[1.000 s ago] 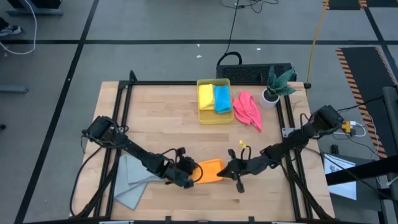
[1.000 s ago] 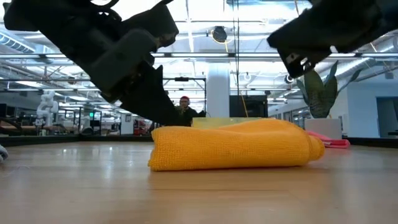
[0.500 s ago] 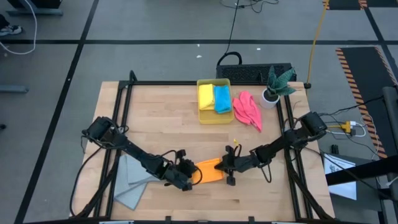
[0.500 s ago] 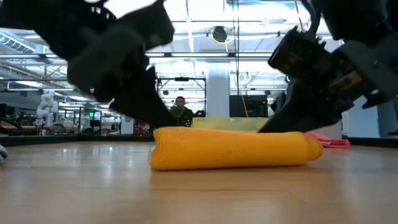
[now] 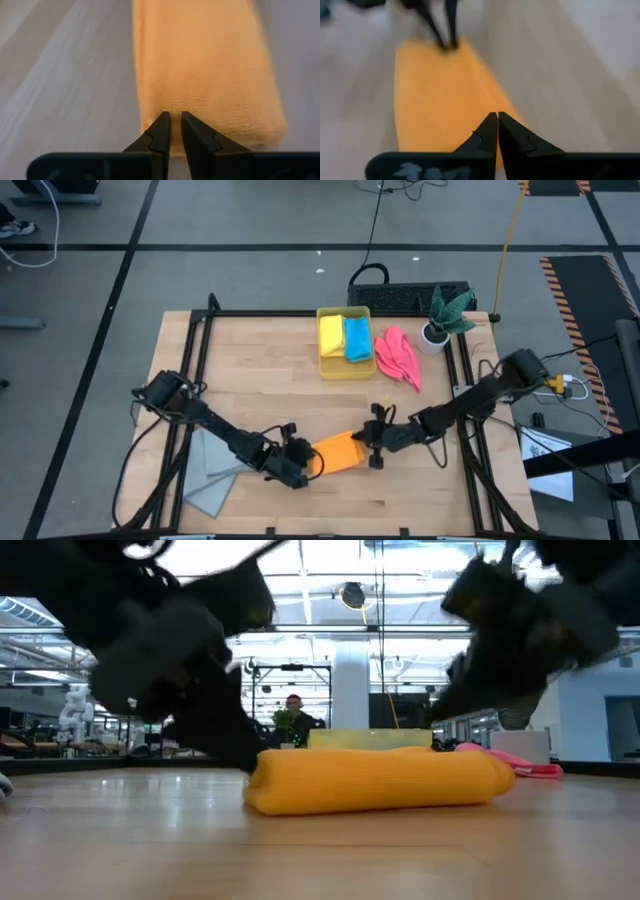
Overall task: Fold microfiber towels
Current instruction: Fold the orange microfiber towel, then put the folded orange microfiber towel into the yellow bin
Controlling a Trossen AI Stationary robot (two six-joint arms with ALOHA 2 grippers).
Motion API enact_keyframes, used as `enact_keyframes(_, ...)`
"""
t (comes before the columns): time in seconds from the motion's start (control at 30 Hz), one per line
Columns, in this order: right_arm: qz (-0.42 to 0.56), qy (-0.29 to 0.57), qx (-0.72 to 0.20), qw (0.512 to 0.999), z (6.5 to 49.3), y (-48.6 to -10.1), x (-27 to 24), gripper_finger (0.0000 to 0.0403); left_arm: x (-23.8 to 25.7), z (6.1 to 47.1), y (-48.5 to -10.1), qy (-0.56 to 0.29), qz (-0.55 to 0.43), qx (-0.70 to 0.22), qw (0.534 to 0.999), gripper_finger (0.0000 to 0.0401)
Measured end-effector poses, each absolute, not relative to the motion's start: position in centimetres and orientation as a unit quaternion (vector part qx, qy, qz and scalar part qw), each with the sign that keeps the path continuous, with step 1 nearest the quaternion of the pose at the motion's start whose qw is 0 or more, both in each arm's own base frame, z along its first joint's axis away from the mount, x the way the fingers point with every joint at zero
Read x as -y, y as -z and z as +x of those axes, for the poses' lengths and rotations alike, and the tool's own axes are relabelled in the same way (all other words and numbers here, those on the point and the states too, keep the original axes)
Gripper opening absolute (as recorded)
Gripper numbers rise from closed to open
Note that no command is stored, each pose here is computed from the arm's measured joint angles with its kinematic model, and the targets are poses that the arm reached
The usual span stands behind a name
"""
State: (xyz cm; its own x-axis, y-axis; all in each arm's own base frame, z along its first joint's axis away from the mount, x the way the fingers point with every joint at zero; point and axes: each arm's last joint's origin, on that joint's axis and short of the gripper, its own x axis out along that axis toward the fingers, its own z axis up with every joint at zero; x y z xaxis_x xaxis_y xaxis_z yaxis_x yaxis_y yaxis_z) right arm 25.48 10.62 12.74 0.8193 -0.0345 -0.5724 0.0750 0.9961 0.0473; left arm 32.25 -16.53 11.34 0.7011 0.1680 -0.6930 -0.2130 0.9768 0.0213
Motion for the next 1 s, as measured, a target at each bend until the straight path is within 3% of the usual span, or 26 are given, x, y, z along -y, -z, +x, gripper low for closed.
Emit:
enact_keyframes(0.2,0.112,-0.121,-0.251,0.954,25.1,-15.0,-13.2,0.0006,16.8,32.5,-13.1,-0.076,-0.013,-0.336,0.938,0.0051)
enact_keyframes(0.37,0.095,-0.137,-0.277,0.946,24.9,-13.0,-14.6,0.0001,16.1,32.9,-14.5,-0.083,0.009,-0.312,0.946,0.0051)
enact_keyframes(0.67,0.095,-0.102,-0.321,0.937,26.2,-9.1,-13.1,0.0001,13.4,33.1,-11.8,-0.105,-0.012,-0.407,0.907,0.0051)
enact_keyframes(0.87,0.088,-0.035,-0.344,0.934,26.9,-9.8,-9.6,0.0,14.9,32.8,-11.4,-0.083,-0.034,-0.403,0.911,0.0051)
enact_keyframes(1.0,0.044,0.054,-0.344,0.937,26.4,-11.4,-7.3,0.0,16.3,32.5,-11.7,-0.08,-0.026,-0.375,0.923,0.0051)
